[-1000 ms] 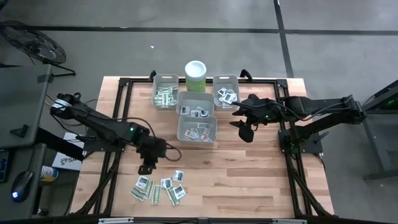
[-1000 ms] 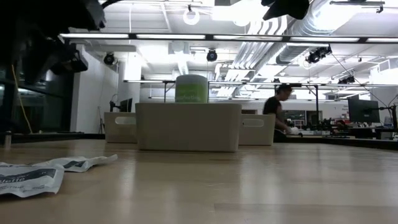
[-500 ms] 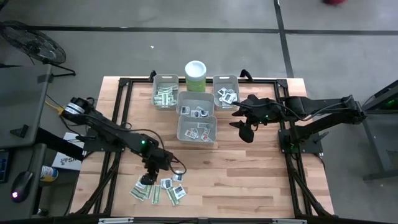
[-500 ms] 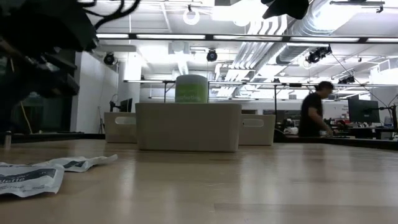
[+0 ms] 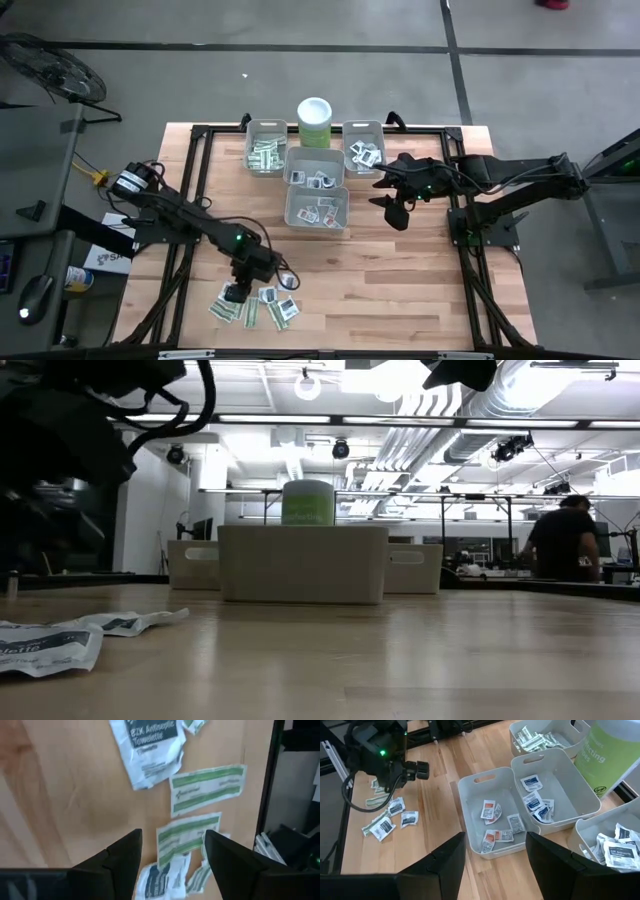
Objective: Pick & Place First Aid Supplies
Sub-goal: Put the bandage pack into the left bin
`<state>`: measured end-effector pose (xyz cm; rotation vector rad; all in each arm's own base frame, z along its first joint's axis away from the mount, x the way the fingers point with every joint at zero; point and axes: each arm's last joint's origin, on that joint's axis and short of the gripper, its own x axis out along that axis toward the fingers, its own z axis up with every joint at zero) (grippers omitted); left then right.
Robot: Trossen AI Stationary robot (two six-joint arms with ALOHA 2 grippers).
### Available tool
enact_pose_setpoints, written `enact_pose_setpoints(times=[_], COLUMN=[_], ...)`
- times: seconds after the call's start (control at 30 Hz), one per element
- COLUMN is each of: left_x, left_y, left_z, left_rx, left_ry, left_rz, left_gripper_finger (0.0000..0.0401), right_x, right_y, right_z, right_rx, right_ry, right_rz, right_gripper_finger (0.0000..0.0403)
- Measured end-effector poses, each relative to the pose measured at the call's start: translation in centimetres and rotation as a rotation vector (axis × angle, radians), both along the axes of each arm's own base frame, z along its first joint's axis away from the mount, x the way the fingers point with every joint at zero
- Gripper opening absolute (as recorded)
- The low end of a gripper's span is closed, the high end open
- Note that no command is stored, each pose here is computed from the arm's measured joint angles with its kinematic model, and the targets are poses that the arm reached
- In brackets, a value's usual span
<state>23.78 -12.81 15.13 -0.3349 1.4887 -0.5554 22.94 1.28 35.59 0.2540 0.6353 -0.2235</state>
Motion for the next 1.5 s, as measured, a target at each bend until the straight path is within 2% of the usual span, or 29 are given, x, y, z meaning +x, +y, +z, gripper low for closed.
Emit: enact_pose_setpoints(times=[0.23,0.7,0.93,1.13,1.5], left_x=[-0.6,-1.0,-1.1,-1.0,-1.0], left_y=[0.4,0.0,-0.4,-0.3,-0.3], left_z=[-1.0,-1.6,-1.6,-1.7,-1.7], left_rx=[0.014,-0.039,-0.060,-0.019,-0.024], left_ry=[0.019,0.010,0.008,-0.007,0.002], left_rz=[0.008,0.008,-0.009,0.027,0.031], left_gripper_finger=[0.0216,0.0212,0.0178,0.0147,0.0058], right_x=[0.0,0.0,0.0,0.0,0.0], right_y=[0.0,0.0,0.0,0.0,0.0], right_z=[0.0,0.0,0.0,0.0,0.0], right_rx=[0.001,0.006,0.020,0.020,0.019], right_ry=[0.000,-0.001,-0.003,-0.004,-0.004], right_rz=[0.001,-0.005,-0.016,-0.017,-0.020], right_gripper_finger=[0.0200,0.0201,0.0201,0.0200,0.0201])
